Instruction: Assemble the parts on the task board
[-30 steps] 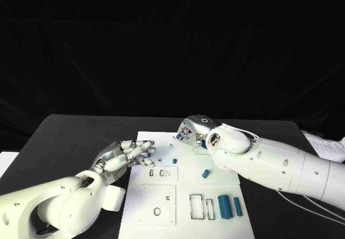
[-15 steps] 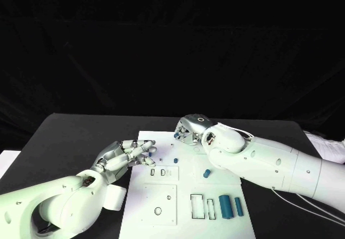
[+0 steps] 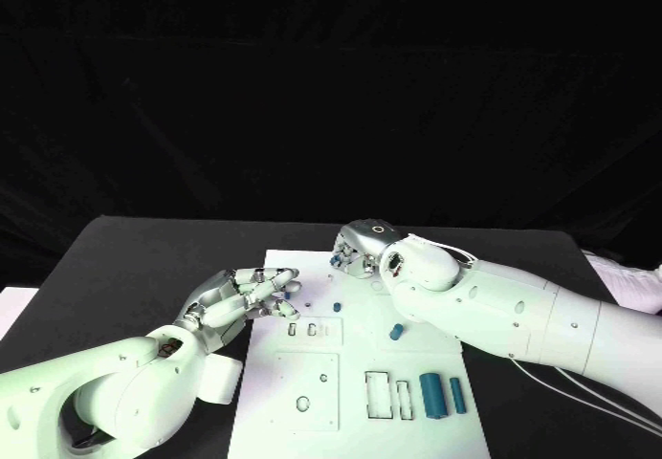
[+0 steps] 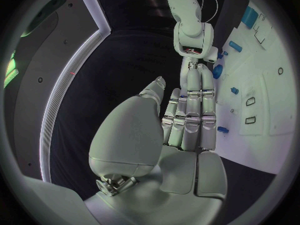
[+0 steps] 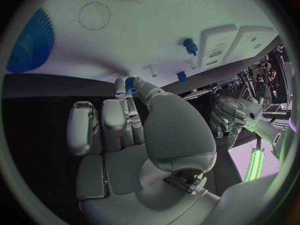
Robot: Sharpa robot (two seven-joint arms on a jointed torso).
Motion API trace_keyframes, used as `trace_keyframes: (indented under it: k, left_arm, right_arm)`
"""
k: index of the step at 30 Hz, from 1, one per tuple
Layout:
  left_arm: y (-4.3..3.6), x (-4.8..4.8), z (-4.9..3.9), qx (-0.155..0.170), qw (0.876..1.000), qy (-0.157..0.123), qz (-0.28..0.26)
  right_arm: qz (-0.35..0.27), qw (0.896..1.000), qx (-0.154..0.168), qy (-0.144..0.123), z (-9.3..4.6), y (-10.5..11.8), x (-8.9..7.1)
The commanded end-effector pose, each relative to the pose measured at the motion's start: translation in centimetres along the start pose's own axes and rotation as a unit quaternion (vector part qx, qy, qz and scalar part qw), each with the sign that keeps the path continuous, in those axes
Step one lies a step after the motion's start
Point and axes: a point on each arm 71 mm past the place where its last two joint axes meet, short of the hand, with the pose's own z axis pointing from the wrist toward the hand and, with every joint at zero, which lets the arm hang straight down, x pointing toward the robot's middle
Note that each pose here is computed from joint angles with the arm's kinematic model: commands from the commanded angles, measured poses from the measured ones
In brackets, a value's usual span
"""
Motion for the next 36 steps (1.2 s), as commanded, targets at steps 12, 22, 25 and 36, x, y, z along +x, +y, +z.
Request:
trace_keyframes:
  k: [12, 22, 25, 36]
  left_arm:
    - [-0.06, 0.47, 0.02, 0.000, 1.000, 0.015, -0.007]
    - [-0.08, 0.34, 0.00, 0.000, 1.000, 0.013, -0.006]
    - [-0.10, 0.22, -0.02, 0.001, 1.000, 0.011, -0.005]
    - [-0.17, -0.40, -0.16, 0.001, 1.000, 0.004, -0.002]
  right_arm:
    - [-0.015, 1.000, 0.010, 0.013, 0.4, 0.1, 0.4]
    - [0.003, 1.000, 0.006, -0.016, -0.3, -0.2, -0.2]
    - [0.018, 0.999, 0.005, -0.028, -1.2, -0.7, -0.8]
    - [0.130, 0.987, 0.091, -0.010, -6.5, -7.0, -3.3]
